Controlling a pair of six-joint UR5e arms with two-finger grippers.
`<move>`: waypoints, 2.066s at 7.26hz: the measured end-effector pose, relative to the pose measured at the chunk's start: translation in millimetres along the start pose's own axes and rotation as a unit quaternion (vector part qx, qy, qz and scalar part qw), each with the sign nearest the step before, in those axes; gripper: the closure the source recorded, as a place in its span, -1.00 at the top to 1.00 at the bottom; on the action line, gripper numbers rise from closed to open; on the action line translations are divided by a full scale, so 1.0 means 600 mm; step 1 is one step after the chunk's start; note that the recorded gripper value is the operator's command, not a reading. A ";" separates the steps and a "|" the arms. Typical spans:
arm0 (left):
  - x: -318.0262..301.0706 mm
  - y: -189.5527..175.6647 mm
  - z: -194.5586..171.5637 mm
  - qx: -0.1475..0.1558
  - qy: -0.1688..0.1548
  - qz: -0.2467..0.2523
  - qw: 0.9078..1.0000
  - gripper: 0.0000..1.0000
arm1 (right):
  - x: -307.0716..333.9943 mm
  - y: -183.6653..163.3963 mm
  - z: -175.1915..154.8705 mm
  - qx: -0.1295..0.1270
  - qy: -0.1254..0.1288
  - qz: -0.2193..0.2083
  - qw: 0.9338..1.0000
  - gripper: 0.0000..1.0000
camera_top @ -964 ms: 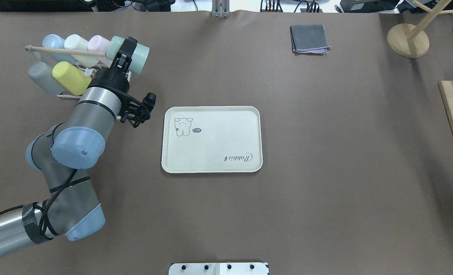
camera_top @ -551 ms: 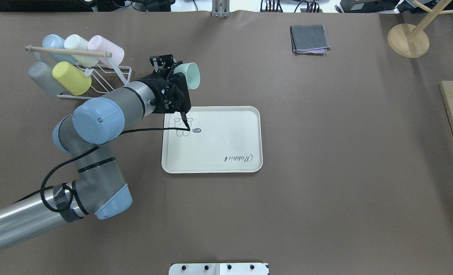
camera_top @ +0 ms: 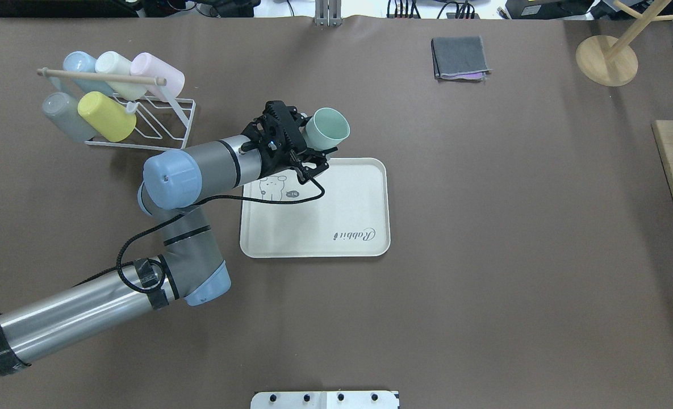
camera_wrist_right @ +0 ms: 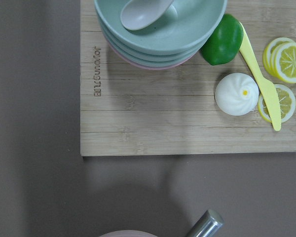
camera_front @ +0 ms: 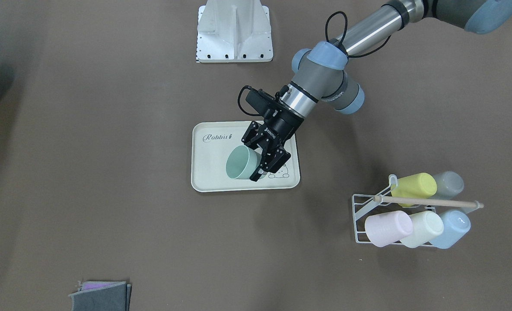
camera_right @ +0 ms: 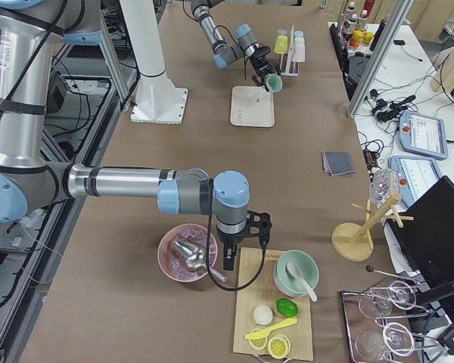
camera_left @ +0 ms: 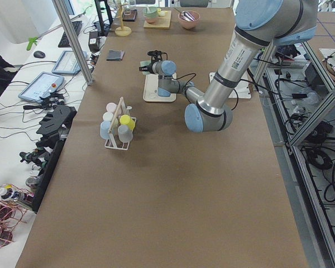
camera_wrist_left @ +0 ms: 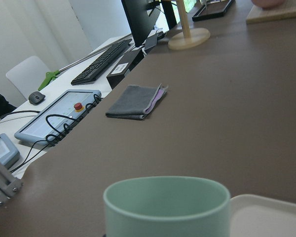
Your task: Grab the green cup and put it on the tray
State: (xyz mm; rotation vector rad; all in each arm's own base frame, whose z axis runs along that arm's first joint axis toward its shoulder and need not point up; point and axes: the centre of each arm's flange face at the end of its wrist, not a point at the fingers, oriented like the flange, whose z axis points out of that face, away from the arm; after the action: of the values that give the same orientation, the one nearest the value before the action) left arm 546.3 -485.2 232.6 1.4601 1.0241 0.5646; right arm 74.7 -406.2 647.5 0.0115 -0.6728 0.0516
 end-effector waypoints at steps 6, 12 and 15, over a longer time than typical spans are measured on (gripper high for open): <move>0.079 0.098 0.009 0.024 0.061 -0.137 0.988 -1.00 | 0.006 0.000 0.005 -0.001 0.000 0.000 1.000 1.00; 0.107 0.129 0.017 0.007 0.067 -0.139 0.988 -0.41 | 0.006 0.000 0.006 -0.001 0.000 0.000 1.000 1.00; 0.109 0.117 0.018 0.013 0.068 -0.139 0.988 0.96 | 0.006 -0.001 0.006 -0.001 0.000 0.000 1.000 1.00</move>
State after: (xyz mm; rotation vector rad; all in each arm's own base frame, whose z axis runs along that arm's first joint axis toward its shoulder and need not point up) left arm 606.1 -429.3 283.8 1.2864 1.3226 0.4540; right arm 75.4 -406.4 652.6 0.0104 -0.6726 0.0504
